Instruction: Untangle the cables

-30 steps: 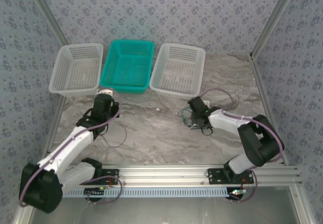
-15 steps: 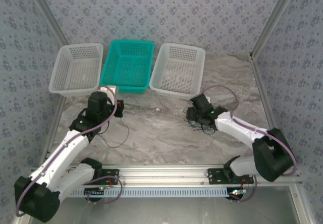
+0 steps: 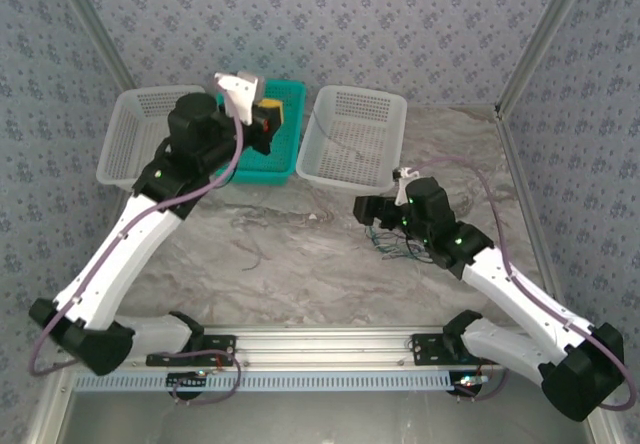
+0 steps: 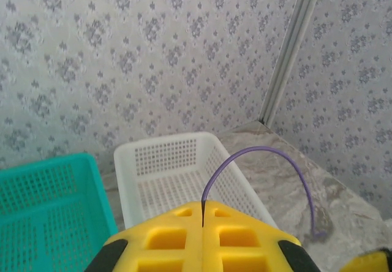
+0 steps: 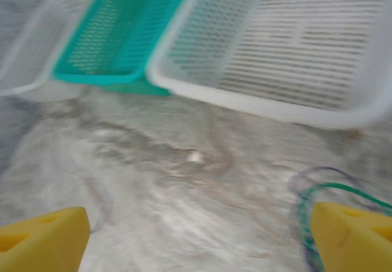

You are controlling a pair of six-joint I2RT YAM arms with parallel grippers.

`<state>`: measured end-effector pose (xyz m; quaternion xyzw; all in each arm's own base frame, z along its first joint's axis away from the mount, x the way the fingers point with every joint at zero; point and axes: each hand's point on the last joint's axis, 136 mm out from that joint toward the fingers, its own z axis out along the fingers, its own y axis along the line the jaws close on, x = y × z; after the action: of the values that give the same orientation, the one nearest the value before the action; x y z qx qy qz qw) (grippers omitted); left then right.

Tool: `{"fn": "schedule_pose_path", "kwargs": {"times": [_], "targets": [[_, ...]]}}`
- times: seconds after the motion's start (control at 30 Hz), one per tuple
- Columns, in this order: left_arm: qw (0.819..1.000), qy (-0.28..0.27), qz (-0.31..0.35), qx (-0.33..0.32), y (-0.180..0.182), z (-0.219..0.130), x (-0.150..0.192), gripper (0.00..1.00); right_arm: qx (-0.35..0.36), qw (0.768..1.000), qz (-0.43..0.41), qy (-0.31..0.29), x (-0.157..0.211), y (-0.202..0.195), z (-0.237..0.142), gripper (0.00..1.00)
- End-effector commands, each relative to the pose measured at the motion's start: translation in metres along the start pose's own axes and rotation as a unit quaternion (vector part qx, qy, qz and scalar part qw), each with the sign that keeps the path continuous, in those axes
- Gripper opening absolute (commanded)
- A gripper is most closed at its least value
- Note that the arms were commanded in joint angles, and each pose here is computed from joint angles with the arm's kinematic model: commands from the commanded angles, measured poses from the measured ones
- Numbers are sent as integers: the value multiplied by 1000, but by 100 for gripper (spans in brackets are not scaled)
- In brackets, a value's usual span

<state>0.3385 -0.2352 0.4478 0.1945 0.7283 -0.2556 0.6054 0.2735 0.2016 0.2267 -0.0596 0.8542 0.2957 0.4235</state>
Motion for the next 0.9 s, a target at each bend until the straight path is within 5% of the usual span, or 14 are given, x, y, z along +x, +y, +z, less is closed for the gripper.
{"fn": "schedule_pose_path", "kwargs": {"times": [0.0, 0.23, 0.37, 0.53, 0.77, 0.87], "targets": [[999, -27, 19, 14, -8, 10, -30, 0, -132, 987, -81, -36, -18, 59, -3, 99], [995, -62, -4, 72, -33, 10, -66, 0, -122, 963, -201, -133, -61, 72, 47, 100], [993, -72, -15, 94, -45, 6, -73, 0, -150, 947, -230, -167, -82, 90, 86, 93], [994, -74, -17, 80, -41, -1, -75, 0, -185, 948, -212, -147, -89, 103, 131, 68], [997, -74, -14, 24, -22, -20, -72, 0, -185, 951, -203, -142, -93, 104, 130, 0], [998, -67, -15, 0, -11, -25, -61, 0, -198, 948, -198, -151, -104, 117, 104, 0]]}}
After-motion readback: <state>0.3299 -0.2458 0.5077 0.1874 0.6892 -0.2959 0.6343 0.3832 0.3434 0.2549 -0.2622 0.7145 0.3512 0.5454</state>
